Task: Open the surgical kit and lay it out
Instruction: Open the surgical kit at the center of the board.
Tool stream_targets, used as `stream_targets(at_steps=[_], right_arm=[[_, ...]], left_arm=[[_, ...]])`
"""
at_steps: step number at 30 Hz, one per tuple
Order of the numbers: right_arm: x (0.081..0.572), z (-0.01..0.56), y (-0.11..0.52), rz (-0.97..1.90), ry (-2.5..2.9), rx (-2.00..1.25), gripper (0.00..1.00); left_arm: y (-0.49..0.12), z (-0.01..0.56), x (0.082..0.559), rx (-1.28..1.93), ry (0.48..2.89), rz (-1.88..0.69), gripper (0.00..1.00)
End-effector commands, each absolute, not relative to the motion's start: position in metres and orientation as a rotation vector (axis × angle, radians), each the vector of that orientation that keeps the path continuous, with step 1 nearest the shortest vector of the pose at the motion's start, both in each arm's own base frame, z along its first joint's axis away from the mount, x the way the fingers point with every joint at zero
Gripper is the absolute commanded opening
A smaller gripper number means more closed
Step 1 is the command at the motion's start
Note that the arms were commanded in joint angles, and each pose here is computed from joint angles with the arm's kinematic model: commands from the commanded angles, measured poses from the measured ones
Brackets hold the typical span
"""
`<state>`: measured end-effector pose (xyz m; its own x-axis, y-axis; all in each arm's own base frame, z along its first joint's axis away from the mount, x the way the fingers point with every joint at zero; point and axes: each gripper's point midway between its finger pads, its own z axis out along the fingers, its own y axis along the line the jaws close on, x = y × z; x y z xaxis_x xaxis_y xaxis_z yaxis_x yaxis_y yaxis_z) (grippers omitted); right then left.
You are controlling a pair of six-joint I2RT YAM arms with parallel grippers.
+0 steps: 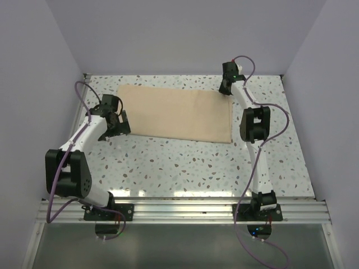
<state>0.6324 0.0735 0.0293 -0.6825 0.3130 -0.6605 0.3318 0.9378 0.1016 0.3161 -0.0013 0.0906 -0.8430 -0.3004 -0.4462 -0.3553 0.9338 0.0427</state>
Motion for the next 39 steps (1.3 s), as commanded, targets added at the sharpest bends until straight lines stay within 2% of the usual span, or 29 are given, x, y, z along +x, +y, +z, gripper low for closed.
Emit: stream_targets(at_steps=[1, 9, 13, 17, 19, 20, 22, 23, 24, 25, 30, 33, 39], right_arm=[[0.615, 0.04, 0.069, -0.085, 2.409, 0.418, 0.0], [0.614, 0.126, 0.082, 0.056, 2.292, 0.372, 0.0], [0.59, 0.196, 0.107, 0.171, 2.22, 0.288, 0.0], [0.55, 0.235, 0.142, 0.253, 2.236, 0.156, 0.0], [0.514, 0.231, 0.172, 0.307, 2.31, 0.065, 0.0], [0.493, 0.252, 0.182, 0.341, 2.29, 0.032, 0.0], [0.439, 0.235, 0.209, 0.36, 2.383, -0.05, 0.0], [0.409, 0.262, 0.214, 0.407, 2.345, -0.052, 0.0], [0.379, 0.236, 0.213, 0.377, 2.422, -0.06, 0.0], [0.35, 0.235, 0.227, 0.397, 2.435, -0.106, 0.0], [0.207, 0.224, 0.187, 0.47, 2.5, 0.007, 0.0], [0.15, 0.208, 0.151, 0.486, 2.541, 0.089, 0.0], [0.112, 0.195, 0.109, 0.416, 2.578, 0.153, 0.0]], left_arm=[[0.001, 0.111, 0.32, -0.482, 2.571, 0.17, 1.0], [0.005, 0.167, 0.326, -0.505, 2.452, 0.154, 1.0], [0.004, 0.203, 0.325, -0.494, 2.377, 0.114, 1.0], [0.008, 0.224, 0.308, -0.492, 2.354, 0.128, 1.0], [0.008, 0.223, 0.298, -0.512, 2.356, 0.125, 1.0], [0.007, 0.229, 0.292, -0.517, 2.327, 0.105, 1.0], [0.006, 0.219, 0.28, -0.544, 2.328, 0.086, 1.0], [0.006, 0.224, 0.274, -0.552, 2.291, 0.068, 1.0], [0.006, 0.215, 0.268, -0.564, 2.302, 0.068, 1.0], [0.005, 0.214, 0.265, -0.567, 2.297, 0.057, 1.0], [0.006, 0.224, 0.249, -0.603, 2.257, 0.032, 1.0], [0.006, 0.233, 0.247, -0.625, 2.216, 0.013, 1.0], [0.001, 0.241, 0.247, -0.629, 2.167, -0.045, 1.0]])
